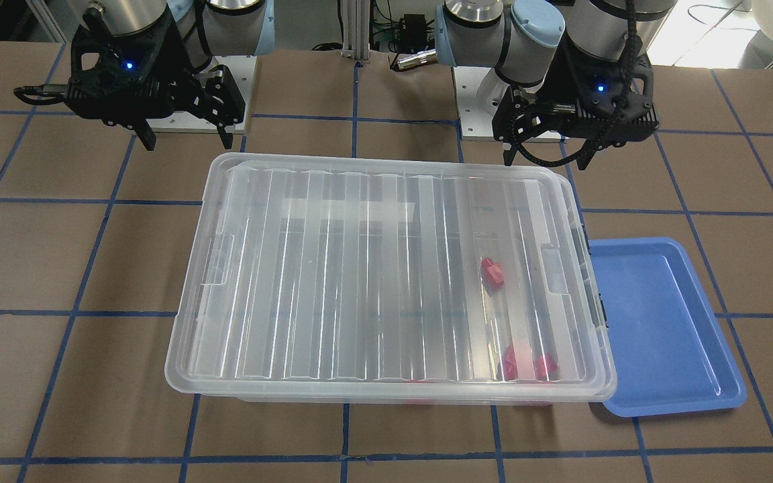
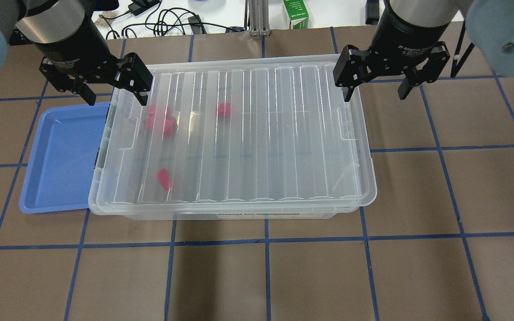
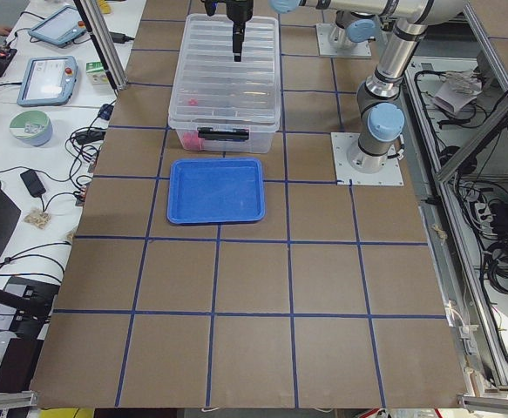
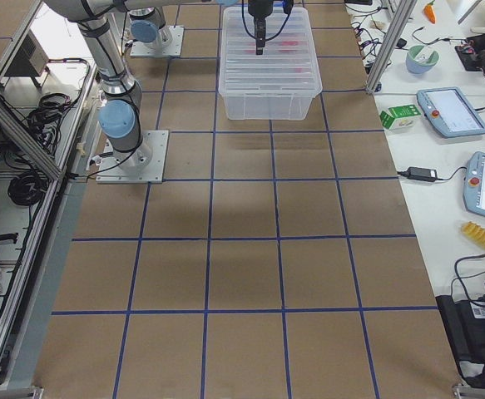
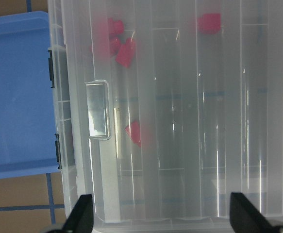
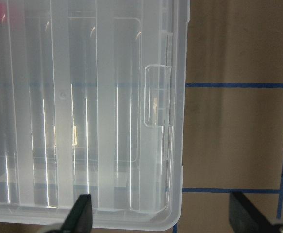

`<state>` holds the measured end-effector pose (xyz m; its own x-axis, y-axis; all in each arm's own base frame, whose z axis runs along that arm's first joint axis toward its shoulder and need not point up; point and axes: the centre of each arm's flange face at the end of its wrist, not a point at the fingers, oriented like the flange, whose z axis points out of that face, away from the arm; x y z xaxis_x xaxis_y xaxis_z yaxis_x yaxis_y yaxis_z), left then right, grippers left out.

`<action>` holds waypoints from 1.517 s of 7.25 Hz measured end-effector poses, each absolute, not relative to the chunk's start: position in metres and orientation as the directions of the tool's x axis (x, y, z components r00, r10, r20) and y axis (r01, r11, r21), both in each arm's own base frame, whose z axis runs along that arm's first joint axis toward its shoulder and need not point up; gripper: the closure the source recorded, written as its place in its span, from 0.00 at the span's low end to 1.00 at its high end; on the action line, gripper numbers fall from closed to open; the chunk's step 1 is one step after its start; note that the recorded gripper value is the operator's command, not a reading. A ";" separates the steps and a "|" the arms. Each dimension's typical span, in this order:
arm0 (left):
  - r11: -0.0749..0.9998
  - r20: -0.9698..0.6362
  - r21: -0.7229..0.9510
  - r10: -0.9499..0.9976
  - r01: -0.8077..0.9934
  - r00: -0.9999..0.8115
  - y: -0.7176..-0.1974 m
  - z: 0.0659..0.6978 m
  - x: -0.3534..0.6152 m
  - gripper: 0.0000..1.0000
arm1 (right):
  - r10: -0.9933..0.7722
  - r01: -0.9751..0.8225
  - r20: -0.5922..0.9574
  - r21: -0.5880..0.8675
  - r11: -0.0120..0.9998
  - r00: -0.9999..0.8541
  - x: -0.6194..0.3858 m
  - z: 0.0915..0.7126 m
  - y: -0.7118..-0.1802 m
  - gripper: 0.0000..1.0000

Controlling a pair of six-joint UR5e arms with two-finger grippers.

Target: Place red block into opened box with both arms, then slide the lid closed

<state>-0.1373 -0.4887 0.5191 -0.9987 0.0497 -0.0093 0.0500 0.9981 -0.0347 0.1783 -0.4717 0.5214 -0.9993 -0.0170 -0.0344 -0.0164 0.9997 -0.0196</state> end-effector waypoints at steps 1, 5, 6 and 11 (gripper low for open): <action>0.998 -0.009 -0.035 0.049 0.050 -0.999 -0.489 0.519 -0.137 0.00 | -0.015 -0.013 -0.035 -0.034 0.999 -0.999 0.179 0.522 -0.469 0.00; 0.998 -0.008 -0.031 0.047 0.047 -0.999 -0.491 0.516 -0.137 0.00 | -0.015 -0.013 -0.031 -0.048 0.999 -0.999 0.179 0.523 -0.468 0.00; 0.998 -0.008 -0.030 0.046 0.047 -0.999 -0.491 0.516 -0.137 0.00 | -0.017 -0.015 -0.034 -0.051 0.999 -0.999 0.180 0.524 -0.468 0.00; 0.999 -0.008 -0.030 0.045 0.045 -0.999 -0.490 0.516 -0.137 0.00 | -0.024 -0.022 -0.045 -0.050 0.998 -0.999 0.181 0.524 -0.467 0.00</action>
<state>-0.1372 -0.4903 0.5155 -0.9990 0.0451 -0.0076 0.0453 0.9985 -0.0299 0.1806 -0.4673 0.5240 -0.9987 -0.0244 -0.0451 -0.0221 0.9985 -0.0504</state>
